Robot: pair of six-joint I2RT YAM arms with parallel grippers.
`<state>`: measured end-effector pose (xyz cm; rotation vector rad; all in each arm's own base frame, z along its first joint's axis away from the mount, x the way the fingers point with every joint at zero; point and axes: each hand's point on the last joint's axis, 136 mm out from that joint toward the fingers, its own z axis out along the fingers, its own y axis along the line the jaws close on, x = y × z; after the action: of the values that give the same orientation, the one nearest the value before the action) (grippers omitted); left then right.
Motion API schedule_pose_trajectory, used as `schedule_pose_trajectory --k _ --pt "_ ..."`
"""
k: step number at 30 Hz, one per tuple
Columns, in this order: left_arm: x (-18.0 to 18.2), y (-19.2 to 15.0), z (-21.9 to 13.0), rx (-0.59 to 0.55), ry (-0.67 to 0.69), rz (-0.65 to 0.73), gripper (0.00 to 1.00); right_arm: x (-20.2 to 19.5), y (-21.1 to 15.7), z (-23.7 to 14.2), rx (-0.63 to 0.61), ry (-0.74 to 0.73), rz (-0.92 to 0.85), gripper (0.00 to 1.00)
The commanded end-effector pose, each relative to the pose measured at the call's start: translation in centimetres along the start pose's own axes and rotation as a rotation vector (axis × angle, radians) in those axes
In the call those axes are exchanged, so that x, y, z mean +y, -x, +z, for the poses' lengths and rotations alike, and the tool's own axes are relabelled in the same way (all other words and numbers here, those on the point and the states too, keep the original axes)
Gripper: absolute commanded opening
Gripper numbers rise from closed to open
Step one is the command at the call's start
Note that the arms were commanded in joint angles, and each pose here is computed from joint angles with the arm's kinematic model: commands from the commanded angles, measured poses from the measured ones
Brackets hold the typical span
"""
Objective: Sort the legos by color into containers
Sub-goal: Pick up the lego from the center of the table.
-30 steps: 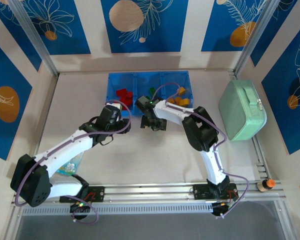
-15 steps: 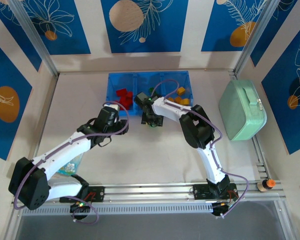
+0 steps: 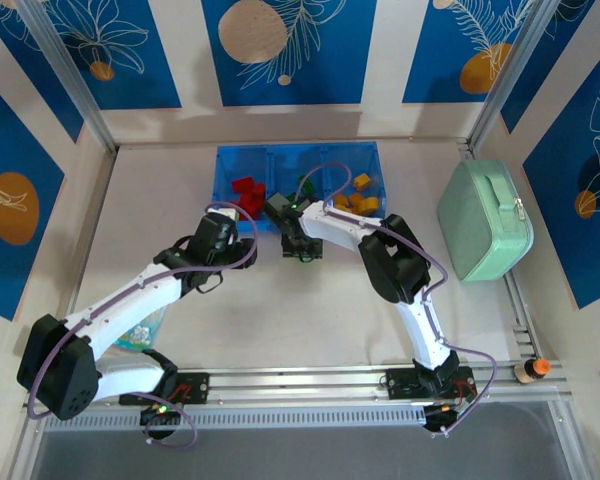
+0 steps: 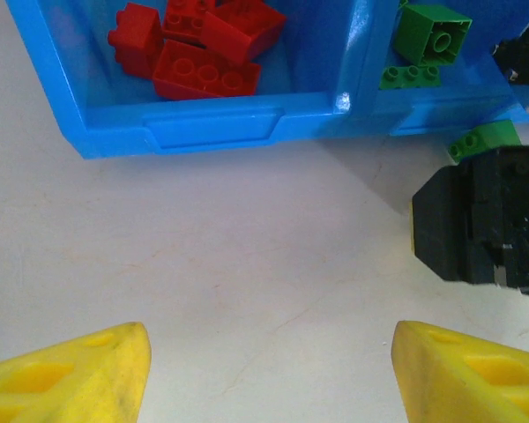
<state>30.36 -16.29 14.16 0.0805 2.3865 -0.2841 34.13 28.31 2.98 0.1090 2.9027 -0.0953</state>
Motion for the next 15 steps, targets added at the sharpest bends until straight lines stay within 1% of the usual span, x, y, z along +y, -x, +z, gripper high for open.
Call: schedule_pose_trajectory --k 1,4,7,11,15 --pt "0.4 -0.3 0.4 -0.001 0.005 -0.019 0.72 -0.6 0.3 -3.1 -0.043 0.006 -0.019 0.4" --pt "0.4 -0.4 0.2 -0.002 0.003 -0.022 0.72 -0.4 0.9 -4.6 -0.076 0.027 -0.03 0.4" --pt "0.6 -0.7 0.0 0.0 0.003 -0.025 0.72 -0.2 2.6 -6.4 -0.124 0.052 -0.039 0.4" --pt "0.7 -1.0 -0.5 -0.002 -0.005 -0.037 0.72 -0.1 6.0 -7.9 -0.168 0.075 -0.05 0.41" --pt "1.0 -1.5 -1.2 -0.007 -0.012 -0.048 0.71 0.0 9.3 -8.3 -0.186 0.08 -0.059 0.41"
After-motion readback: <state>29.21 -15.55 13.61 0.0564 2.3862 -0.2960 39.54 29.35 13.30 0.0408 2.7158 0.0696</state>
